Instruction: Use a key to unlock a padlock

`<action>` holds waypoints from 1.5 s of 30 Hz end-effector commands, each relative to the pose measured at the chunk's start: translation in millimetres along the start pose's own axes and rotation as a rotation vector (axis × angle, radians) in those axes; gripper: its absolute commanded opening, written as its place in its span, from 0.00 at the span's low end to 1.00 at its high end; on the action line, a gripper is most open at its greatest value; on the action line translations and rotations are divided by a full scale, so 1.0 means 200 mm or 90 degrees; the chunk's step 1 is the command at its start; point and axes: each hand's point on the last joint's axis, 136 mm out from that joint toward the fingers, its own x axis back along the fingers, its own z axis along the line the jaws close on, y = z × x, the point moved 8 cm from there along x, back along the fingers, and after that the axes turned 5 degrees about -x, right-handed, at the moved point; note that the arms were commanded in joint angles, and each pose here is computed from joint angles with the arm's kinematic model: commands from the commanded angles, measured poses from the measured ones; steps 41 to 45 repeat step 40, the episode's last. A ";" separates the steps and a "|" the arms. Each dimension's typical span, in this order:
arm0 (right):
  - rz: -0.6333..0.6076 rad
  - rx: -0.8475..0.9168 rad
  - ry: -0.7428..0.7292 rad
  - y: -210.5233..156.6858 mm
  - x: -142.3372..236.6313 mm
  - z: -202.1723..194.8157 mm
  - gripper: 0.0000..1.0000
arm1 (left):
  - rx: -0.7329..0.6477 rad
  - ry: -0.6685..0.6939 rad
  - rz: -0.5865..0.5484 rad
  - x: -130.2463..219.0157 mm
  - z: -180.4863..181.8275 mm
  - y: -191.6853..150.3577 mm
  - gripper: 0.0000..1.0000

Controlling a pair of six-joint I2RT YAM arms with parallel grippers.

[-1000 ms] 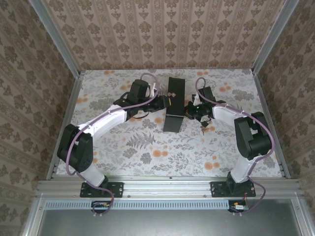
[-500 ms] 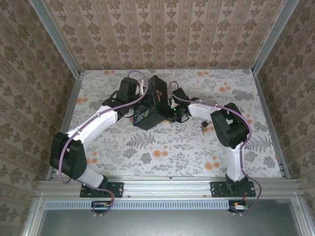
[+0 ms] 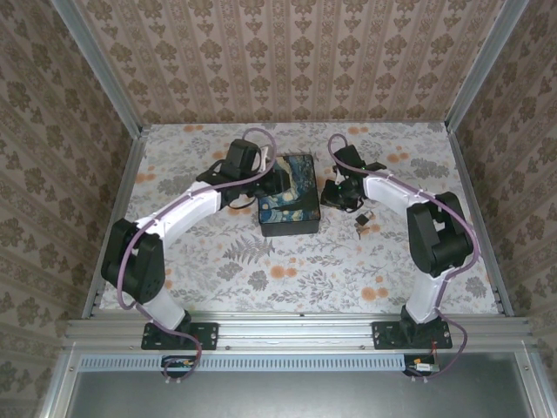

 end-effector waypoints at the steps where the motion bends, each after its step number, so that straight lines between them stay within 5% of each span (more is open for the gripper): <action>1: 0.013 0.040 -0.047 -0.04 0.05 -0.04 0.23 | -0.033 0.019 -0.024 0.09 0.03 0.10 0.38; 4: -0.008 0.049 -0.037 -0.04 0.12 -0.07 0.37 | -0.104 0.101 -0.027 0.18 0.11 0.14 0.45; 5: -0.024 0.056 -0.036 -0.04 0.15 -0.09 0.49 | -0.135 0.143 -0.036 0.20 0.16 0.15 0.78; 6: -0.042 0.062 -0.039 -0.03 0.18 -0.11 0.72 | -0.157 0.185 -0.040 0.22 0.19 0.15 1.00; 7: -0.064 0.071 -0.041 -0.02 0.22 -0.13 0.99 | -0.170 0.228 -0.063 0.27 0.27 0.18 1.00; 9: -0.122 0.082 -0.082 0.02 0.30 -0.21 1.00 | -0.196 0.283 -0.118 0.34 0.36 0.19 1.00; 13: -0.390 0.138 -0.164 0.08 0.51 -0.41 1.00 | -0.361 0.416 -0.216 0.49 0.58 0.08 1.00; 16: -0.526 0.187 -0.187 0.03 0.51 -0.55 1.00 | -0.291 0.507 -0.221 0.58 0.86 -0.03 1.00; 21: -0.604 0.139 -0.200 0.02 0.37 -0.73 1.00 | -0.291 0.561 -0.295 0.53 1.09 -0.19 1.00; 26: -0.652 0.176 -0.120 0.00 0.24 -0.76 1.00 | -0.286 0.485 -0.393 0.54 1.24 -0.28 1.00; 33: -0.637 0.147 -0.142 0.00 0.25 -0.79 1.00 | -0.294 0.554 -0.359 0.51 1.20 -0.28 1.00; 45: -0.634 0.147 -0.143 0.00 0.25 -0.78 1.00 | -0.303 0.514 -0.352 0.50 1.20 -0.27 1.00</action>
